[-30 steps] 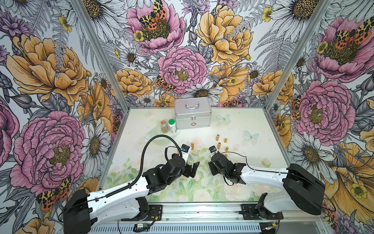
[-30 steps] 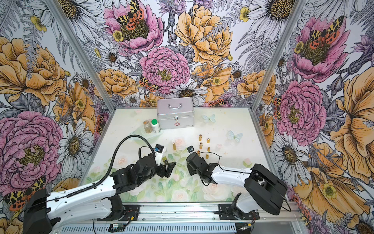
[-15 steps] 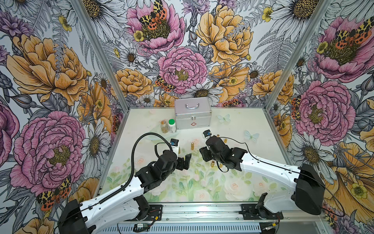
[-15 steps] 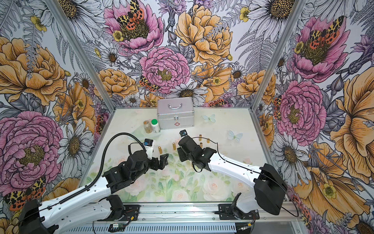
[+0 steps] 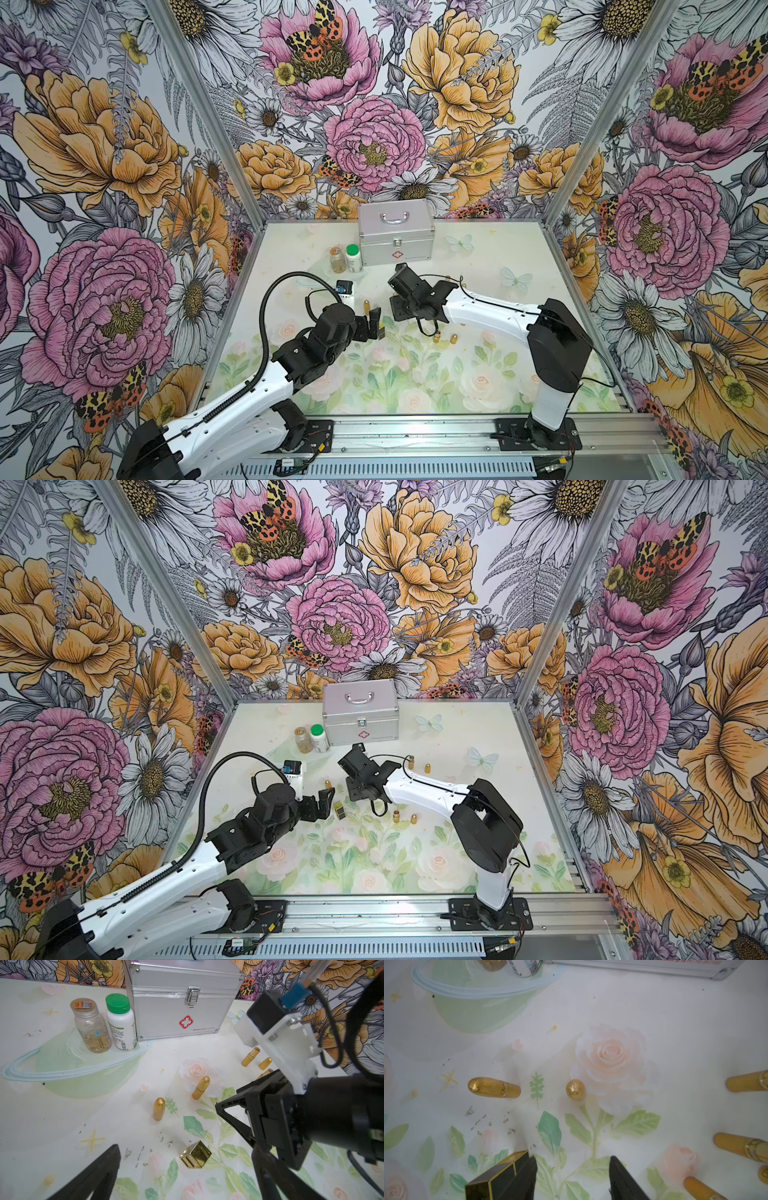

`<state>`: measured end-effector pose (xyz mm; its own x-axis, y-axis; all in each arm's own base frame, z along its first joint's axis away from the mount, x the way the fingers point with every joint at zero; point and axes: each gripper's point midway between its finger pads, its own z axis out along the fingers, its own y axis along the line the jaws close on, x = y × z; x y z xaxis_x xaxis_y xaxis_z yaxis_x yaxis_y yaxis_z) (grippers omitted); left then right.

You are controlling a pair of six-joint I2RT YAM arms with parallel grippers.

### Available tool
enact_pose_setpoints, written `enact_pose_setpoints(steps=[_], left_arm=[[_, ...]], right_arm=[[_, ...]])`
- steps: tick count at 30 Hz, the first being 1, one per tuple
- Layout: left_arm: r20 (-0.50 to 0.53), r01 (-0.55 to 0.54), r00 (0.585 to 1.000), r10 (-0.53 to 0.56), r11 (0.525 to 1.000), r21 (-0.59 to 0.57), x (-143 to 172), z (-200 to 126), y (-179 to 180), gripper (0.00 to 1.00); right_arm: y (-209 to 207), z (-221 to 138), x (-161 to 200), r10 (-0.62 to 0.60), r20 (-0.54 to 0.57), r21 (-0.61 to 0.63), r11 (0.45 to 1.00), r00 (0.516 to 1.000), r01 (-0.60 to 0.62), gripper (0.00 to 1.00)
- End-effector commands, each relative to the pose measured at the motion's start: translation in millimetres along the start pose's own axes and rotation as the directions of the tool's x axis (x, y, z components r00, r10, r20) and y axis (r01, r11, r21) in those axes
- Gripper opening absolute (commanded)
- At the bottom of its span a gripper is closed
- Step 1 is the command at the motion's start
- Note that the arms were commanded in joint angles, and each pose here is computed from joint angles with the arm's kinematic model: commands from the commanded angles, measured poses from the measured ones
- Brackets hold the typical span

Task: Open the lipstick cap
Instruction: Pick up the lipstick at the center of the board.

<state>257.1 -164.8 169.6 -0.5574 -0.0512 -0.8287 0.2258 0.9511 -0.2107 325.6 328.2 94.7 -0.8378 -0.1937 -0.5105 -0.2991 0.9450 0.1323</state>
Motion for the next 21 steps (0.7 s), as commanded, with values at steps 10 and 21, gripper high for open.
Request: enact_pose_setpoints(steps=[10, 21], left_arm=[[-0.005, 0.002, 1.0, -0.002, 0.997, -0.072, 3, 6, 18, 0.99], [-0.01, 0.008, 1.0, -0.009, 0.997, -0.075, 3, 10, 19, 0.99]], right_arm=[[-4, 52, -26, 0.058, -0.003, 0.079, 0.995, 0.998, -0.058, 0.51], [-8, 76, -27, 0.043, -0.019, 0.112, 0.993, 0.999, -0.04, 0.37]])
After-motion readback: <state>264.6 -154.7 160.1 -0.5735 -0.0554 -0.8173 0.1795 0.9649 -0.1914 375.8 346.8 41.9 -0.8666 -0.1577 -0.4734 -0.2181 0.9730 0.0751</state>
